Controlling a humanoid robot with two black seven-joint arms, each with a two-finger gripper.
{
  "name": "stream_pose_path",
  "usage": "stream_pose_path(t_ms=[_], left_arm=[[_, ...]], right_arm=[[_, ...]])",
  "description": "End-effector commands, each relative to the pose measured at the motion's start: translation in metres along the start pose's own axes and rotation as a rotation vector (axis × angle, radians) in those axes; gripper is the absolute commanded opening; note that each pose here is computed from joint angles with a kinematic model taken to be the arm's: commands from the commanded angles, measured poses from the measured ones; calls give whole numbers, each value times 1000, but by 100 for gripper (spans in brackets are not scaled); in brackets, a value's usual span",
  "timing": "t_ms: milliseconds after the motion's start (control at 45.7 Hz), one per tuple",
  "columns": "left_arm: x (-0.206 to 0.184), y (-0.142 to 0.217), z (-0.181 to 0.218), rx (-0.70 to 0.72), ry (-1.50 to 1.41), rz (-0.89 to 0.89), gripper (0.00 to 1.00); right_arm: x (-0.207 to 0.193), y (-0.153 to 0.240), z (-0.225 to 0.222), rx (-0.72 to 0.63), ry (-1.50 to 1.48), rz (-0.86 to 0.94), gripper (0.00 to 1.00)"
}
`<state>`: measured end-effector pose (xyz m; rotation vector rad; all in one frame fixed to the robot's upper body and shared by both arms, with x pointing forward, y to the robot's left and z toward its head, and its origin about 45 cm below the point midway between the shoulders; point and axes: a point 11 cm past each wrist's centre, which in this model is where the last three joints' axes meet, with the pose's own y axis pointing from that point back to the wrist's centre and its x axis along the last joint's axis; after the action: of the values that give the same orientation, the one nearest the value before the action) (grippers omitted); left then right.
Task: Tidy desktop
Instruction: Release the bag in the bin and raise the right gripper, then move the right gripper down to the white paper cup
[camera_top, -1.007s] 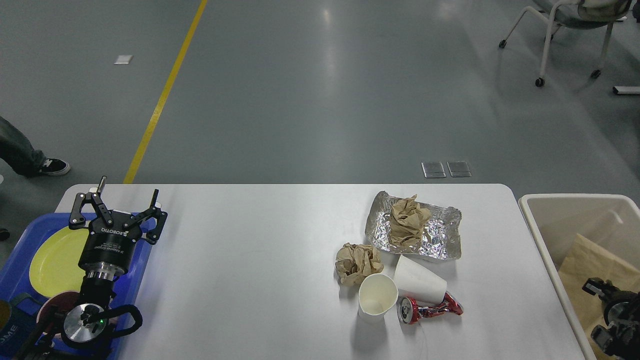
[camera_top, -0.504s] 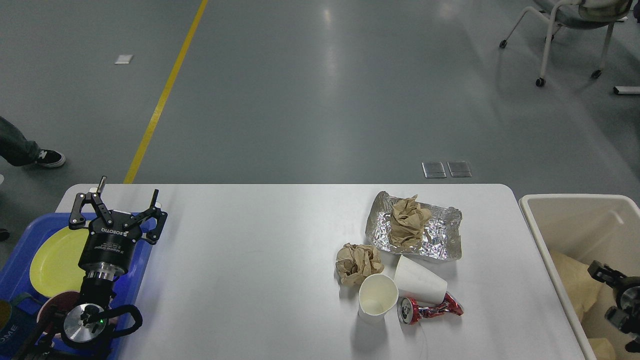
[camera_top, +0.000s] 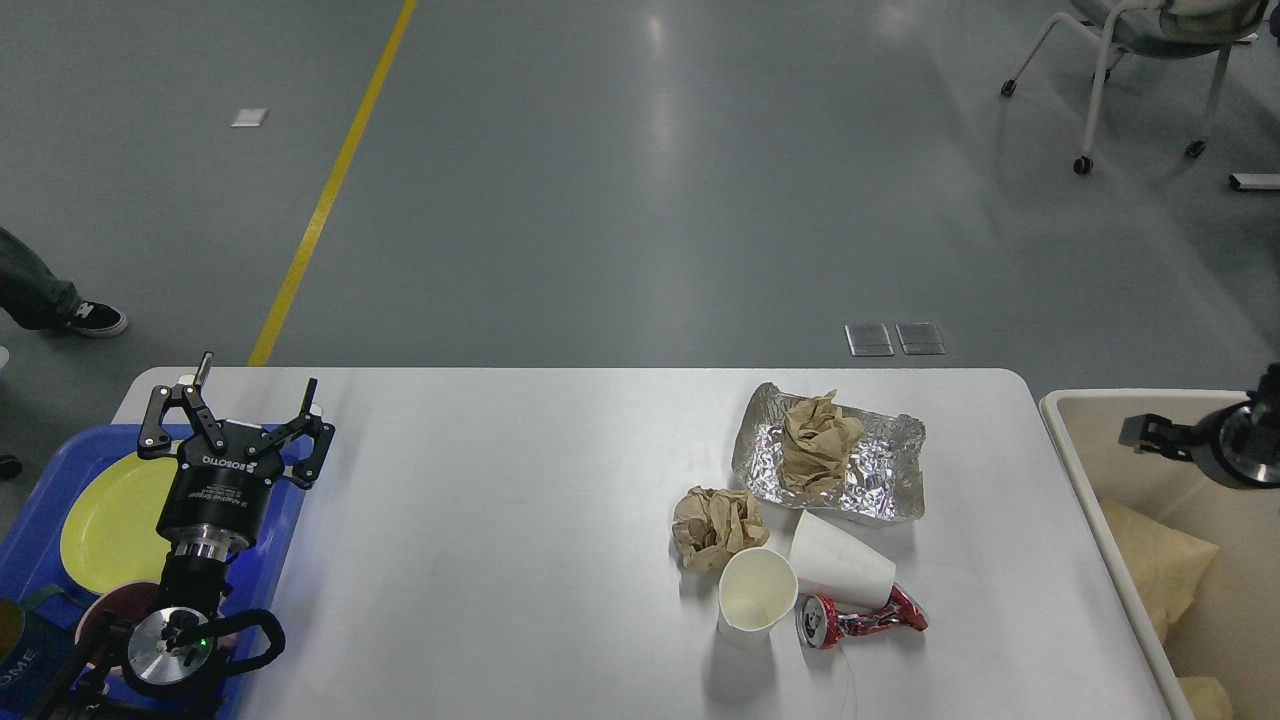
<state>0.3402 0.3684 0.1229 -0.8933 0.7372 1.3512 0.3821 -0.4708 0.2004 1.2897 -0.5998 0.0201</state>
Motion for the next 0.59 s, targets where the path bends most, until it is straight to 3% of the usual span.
stream_pose_path(t_ms=[0,372,569], left_arm=[[0,0,0,0,0,1,96],[0,0,0,-1,1,1,96],[0,0,0,0,0,1,96]], right_arm=[[14,47,-43,88,40,-81,100],[7,244,-136,220,326,-290,100],[-18,311,-152,286,423,-290,100]])
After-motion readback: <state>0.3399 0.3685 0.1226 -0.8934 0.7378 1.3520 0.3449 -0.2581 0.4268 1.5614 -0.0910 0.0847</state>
